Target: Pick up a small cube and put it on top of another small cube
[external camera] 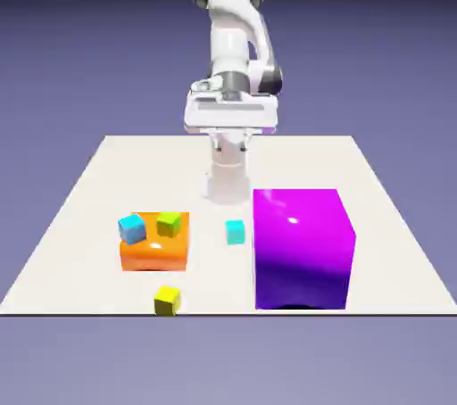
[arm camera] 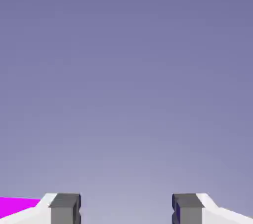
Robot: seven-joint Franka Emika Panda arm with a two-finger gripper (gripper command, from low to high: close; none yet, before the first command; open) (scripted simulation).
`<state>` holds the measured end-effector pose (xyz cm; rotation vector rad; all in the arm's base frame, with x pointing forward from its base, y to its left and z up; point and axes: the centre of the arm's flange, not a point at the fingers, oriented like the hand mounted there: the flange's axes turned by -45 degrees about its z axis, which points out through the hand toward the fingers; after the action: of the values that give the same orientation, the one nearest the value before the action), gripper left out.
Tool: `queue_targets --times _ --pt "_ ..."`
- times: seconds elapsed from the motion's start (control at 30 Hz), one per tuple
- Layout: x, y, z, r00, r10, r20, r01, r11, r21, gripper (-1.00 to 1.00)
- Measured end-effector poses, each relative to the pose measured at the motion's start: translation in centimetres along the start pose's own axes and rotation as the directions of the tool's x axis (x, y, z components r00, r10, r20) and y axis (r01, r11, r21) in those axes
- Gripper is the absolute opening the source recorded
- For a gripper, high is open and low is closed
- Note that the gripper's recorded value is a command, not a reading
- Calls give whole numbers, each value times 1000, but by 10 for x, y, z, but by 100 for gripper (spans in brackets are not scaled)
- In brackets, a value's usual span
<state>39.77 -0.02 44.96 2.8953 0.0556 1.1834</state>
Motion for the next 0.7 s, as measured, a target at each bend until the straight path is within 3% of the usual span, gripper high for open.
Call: queue_targets --times 0.37,0.7 --pt "-26 51 115 972 144 186 -131 988 -79 0" --pt "-92 104 216 900 278 334 -230 957 -178 0"
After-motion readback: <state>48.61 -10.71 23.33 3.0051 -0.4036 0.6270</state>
